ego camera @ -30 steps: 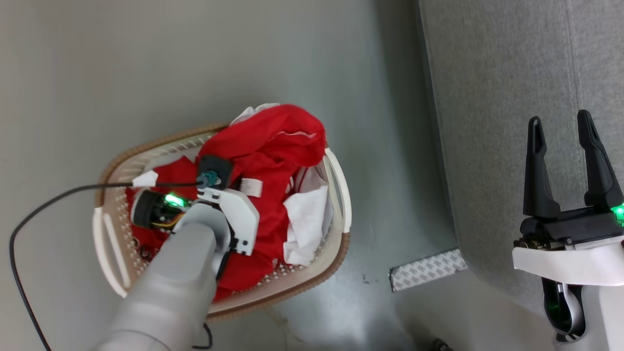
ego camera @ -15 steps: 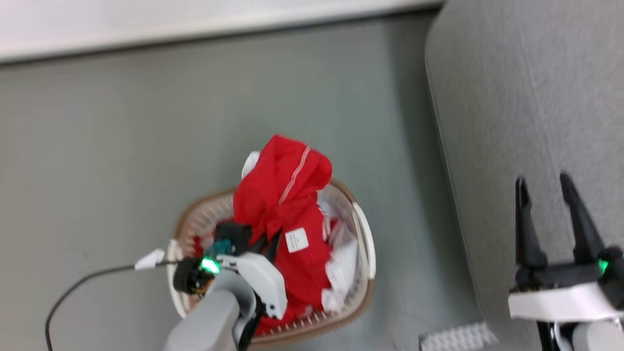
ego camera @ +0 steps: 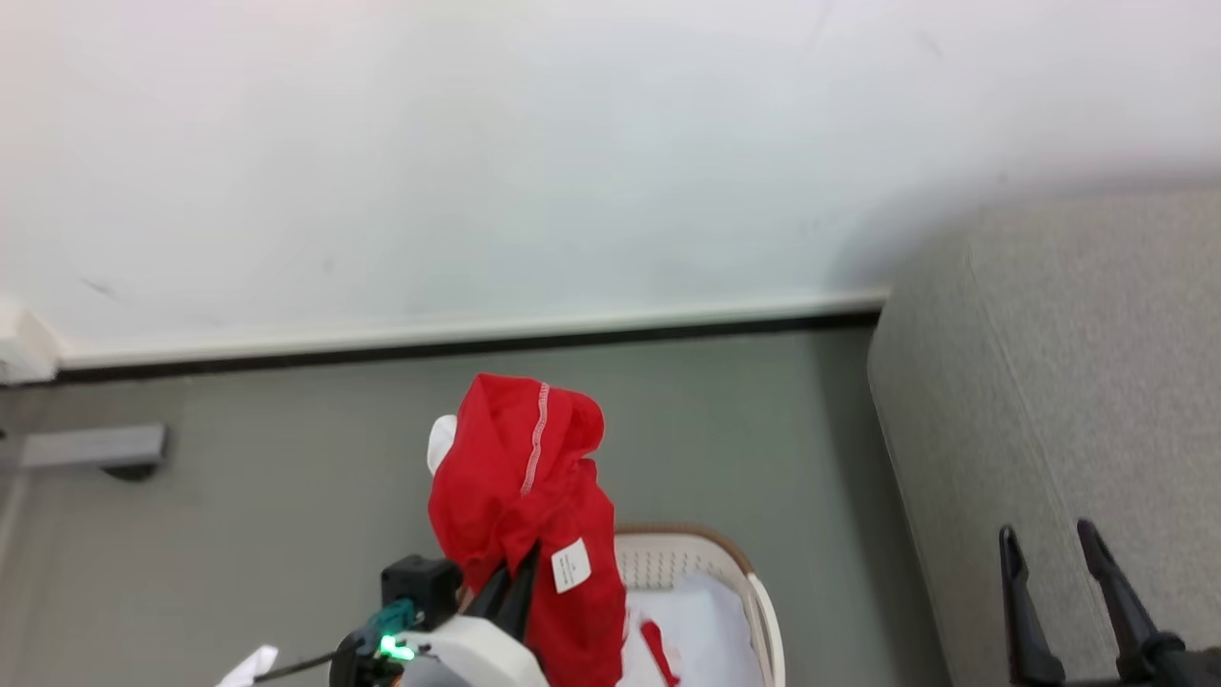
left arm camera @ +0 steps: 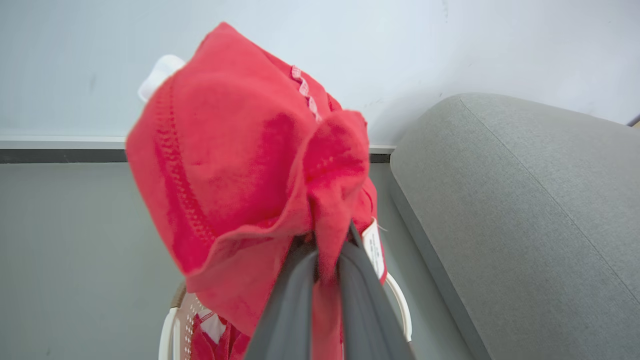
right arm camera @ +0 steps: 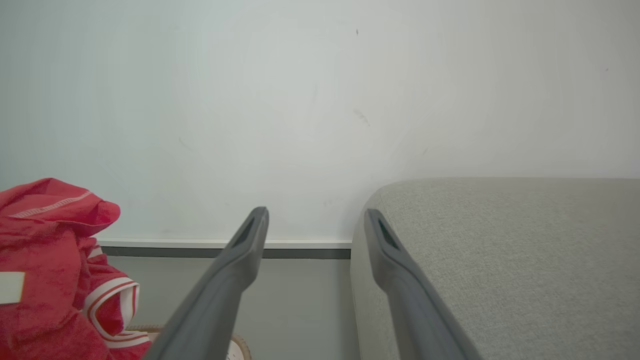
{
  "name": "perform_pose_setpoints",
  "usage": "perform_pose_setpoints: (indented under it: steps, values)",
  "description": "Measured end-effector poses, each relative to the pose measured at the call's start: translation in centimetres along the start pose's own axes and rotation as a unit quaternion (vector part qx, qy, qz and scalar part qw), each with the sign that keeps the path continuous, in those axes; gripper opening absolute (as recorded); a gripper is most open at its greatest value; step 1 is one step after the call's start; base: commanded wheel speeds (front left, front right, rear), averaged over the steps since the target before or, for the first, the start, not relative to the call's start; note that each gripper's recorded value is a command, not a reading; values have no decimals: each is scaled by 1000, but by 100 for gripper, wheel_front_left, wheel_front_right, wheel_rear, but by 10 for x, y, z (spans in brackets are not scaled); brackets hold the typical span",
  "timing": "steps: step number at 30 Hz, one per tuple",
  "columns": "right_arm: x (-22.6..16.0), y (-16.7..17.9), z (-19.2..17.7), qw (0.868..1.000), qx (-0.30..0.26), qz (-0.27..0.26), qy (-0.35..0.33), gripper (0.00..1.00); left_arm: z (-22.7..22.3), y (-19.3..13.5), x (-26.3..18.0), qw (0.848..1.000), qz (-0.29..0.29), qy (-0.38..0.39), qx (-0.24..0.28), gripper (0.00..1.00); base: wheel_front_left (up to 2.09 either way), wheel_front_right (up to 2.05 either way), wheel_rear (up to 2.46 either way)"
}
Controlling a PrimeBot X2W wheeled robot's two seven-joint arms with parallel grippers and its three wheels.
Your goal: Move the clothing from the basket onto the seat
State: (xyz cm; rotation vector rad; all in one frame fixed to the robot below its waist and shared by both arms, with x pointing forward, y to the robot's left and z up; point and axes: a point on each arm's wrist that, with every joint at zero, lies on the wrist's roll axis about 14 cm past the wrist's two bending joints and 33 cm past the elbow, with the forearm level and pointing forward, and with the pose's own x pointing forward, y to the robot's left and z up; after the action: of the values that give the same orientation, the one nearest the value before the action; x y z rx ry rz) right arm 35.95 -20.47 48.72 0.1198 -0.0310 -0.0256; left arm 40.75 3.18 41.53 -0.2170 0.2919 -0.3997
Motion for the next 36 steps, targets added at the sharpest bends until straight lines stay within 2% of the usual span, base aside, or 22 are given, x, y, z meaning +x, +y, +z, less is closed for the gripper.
perform_pose_setpoints:
  steps: [9,18,22,25,30,36]
  values:
    - [-20,28,18,998,-10,49,-28,100,59,5,-48,994,28,-103,15,0,0,0,0]
    - [-22,52,25,994,-21,98,-39,100,88,4,-70,989,35,-139,22,0,0,0,0]
    - [-23,74,27,990,-16,135,-41,100,98,-5,-73,988,23,-149,18,0,0,0,0]
    - [-30,106,24,981,-4,192,-35,100,104,-17,-73,988,4,-152,16,0,0,0,0]
    - [-44,156,21,956,4,292,-24,100,114,-40,-76,987,-31,-157,16,0,0,0,0]
    - [-51,188,26,931,-5,363,-26,100,119,-75,-78,984,-84,-156,5,0,0,0,0]
